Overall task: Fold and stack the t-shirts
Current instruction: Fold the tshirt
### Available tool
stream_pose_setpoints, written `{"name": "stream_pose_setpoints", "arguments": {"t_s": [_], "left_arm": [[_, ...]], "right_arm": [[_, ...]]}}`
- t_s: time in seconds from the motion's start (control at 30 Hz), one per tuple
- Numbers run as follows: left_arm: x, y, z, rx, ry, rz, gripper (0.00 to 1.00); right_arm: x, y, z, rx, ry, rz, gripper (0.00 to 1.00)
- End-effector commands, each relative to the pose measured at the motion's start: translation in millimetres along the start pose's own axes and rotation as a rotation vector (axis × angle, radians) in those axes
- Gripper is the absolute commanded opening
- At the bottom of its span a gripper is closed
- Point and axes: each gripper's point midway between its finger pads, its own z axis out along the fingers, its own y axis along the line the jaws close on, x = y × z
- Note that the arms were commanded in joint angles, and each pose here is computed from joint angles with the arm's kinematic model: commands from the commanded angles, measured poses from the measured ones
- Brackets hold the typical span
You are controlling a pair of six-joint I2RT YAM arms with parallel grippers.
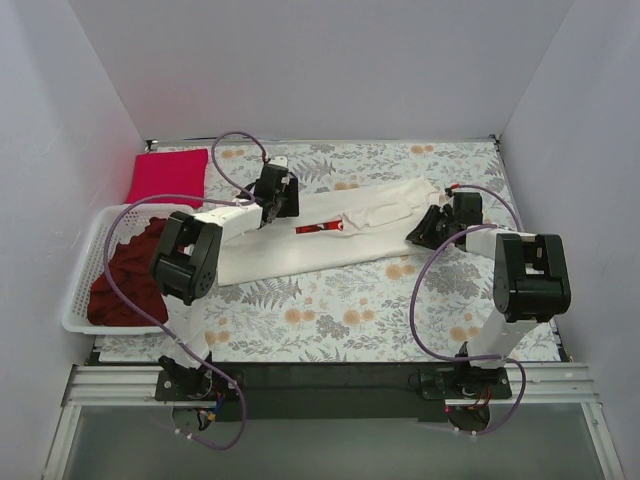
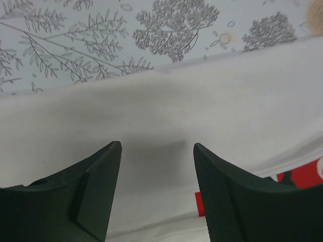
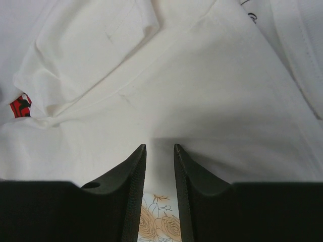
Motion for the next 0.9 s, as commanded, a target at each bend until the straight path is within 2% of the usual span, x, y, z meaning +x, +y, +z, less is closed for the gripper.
{"name": "stream_pose_setpoints", "arguments": {"t_s": [0.0, 0.13, 0.17, 0.23, 0.27, 0.3, 0.33, 0.4, 0.47, 0.5, 0.53, 0.63, 0.8, 0.87], "left_arm": [[17.5, 17.3, 3.9, -0.057, 0.101, -0.005, 0.57], [48.2, 21.0, -7.5, -0.063, 0.225, -0.024, 0.56], [65.1, 23.3, -14.1, -0.068, 0.278, -0.040, 0.55], [74.2, 23.2, -28.8, -0.063, 0.313, -0.075, 0.55], [84.9, 17.7, -37.4, -0.040, 0.356, -0.117, 0.54], [101.9, 17.9, -47.1, -0.031, 0.403, -0.146, 0.54], [101.4, 11.0, -59.8, 0.000, 0.411, -0.173, 0.54], [132.7, -7.1, -86.8, 0.085, 0.526, -0.250, 0.52], [145.9, -31.3, -115.8, 0.155, 0.560, -0.248, 0.52], [153.1, -44.9, -128.1, 0.191, 0.586, -0.268, 0.52], [173.1, -58.3, -144.4, 0.218, 0.630, -0.245, 0.53], [186.4, -86.3, -173.7, 0.291, 0.677, -0.286, 0.54], [149.1, -102.9, -185.6, 0.351, 0.569, -0.352, 0.58], [123.8, -109.7, -192.9, 0.390, 0.498, -0.365, 0.60]], "right_arm": [[-8.2, -13.0, 9.3, 0.057, -0.006, -0.028, 0.36], [-16.5, -22.8, 30.7, 0.087, 0.031, -0.042, 0.36], [-35.1, -15.7, 35.3, 0.075, 0.008, -0.063, 0.36], [-32.4, -22.4, 50.9, 0.084, 0.063, -0.051, 0.36], [-58.0, -11.1, 55.9, 0.059, 0.026, -0.079, 0.36], [-62.7, -6.6, 61.7, 0.033, 0.036, -0.088, 0.36], [-61.6, -10.3, 75.7, 0.025, 0.066, -0.089, 0.36], [-98.7, 8.3, 86.9, -0.032, 0.024, -0.146, 0.36], [-98.8, 10.7, 107.8, -0.088, 0.063, -0.146, 0.36], [-124.3, 29.9, 108.6, -0.147, 0.024, -0.176, 0.36], [-121.9, 25.0, 121.4, -0.157, 0.041, -0.168, 0.36], [-147.5, 43.3, 130.0, -0.226, 0.007, -0.187, 0.36], [-172.3, 81.2, 104.9, -0.318, -0.039, -0.220, 0.36], [-166.9, 84.6, 92.8, -0.317, -0.033, -0.217, 0.37]]}}
